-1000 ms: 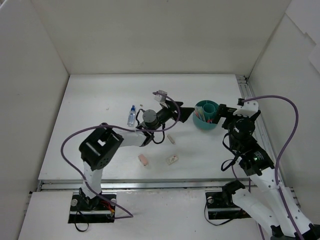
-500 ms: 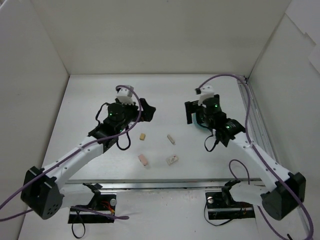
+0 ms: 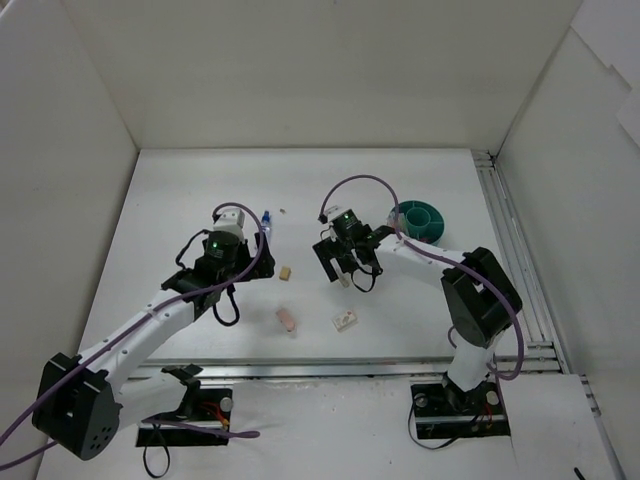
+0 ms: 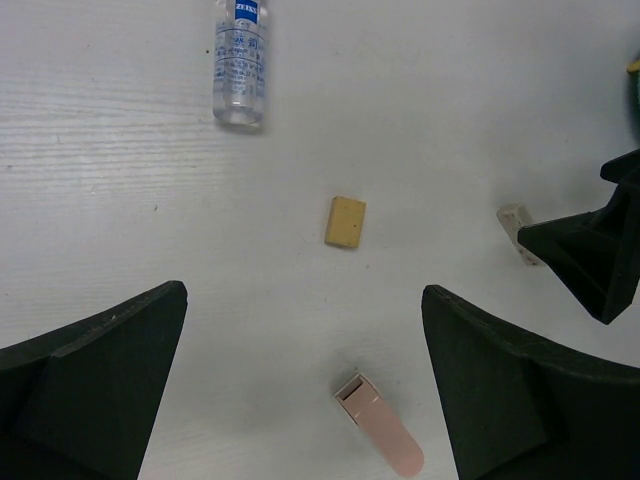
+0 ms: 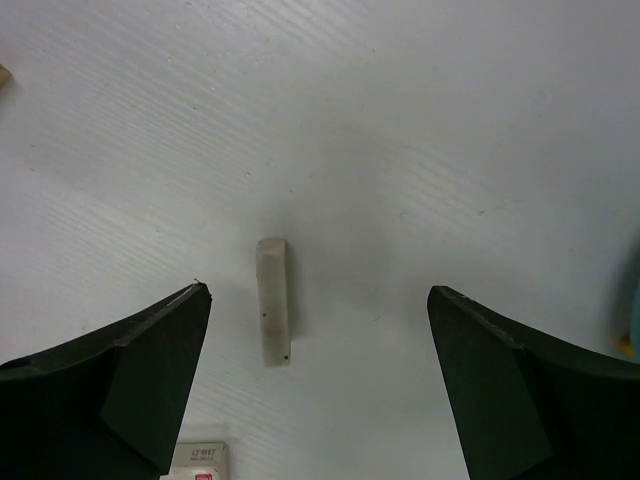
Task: Sort the stationery into containers
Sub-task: Pick up the stationery from the center of the board, then place the stationery in the storage box.
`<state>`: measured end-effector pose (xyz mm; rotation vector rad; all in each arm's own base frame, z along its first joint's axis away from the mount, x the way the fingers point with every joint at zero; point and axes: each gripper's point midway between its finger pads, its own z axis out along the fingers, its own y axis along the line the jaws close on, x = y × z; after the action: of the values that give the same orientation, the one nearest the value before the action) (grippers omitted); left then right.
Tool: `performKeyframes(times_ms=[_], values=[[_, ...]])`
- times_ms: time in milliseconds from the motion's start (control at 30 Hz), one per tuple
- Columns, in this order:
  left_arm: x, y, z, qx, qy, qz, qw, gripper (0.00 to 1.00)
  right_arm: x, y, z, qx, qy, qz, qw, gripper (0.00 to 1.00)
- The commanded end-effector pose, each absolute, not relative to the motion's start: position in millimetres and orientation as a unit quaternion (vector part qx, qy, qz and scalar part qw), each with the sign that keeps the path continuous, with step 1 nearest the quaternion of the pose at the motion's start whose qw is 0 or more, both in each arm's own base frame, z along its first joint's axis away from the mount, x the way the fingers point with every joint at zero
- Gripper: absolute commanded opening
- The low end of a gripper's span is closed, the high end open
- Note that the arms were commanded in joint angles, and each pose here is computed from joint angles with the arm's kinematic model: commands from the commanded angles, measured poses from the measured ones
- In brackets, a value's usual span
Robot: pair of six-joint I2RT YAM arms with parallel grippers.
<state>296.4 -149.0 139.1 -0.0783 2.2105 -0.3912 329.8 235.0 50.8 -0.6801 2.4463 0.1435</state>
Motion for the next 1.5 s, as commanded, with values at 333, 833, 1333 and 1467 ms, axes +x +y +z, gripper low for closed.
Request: performKeyframes(times_ms=[333,833,1333,1467], values=[[308.1,-148.6,136.7,-0.027,0.887,-0.152,0.434,1.0,307.4,262.9,29.7,-0.257,0.929,0.099,0.246,0.16],[317.2,-179.1,116.5,0.043,0.9,-0.18,0.395,1.0,392.8,129.5,241.7,-0.058,0.821,0.018,0.568,0.0],[330.4,-198.3,94.5,0.085,0.913,-0.167,0.362,1.0,430.3,54.5,223.6,0.002,0.808,-0.008,0.589,0.01],[332.0,-202.1,91.6,0.091,0.914,-0.165,0.359,1.0,435.9,60.5,215.2,-0.008,0.809,0.004,0.588,0.02]])
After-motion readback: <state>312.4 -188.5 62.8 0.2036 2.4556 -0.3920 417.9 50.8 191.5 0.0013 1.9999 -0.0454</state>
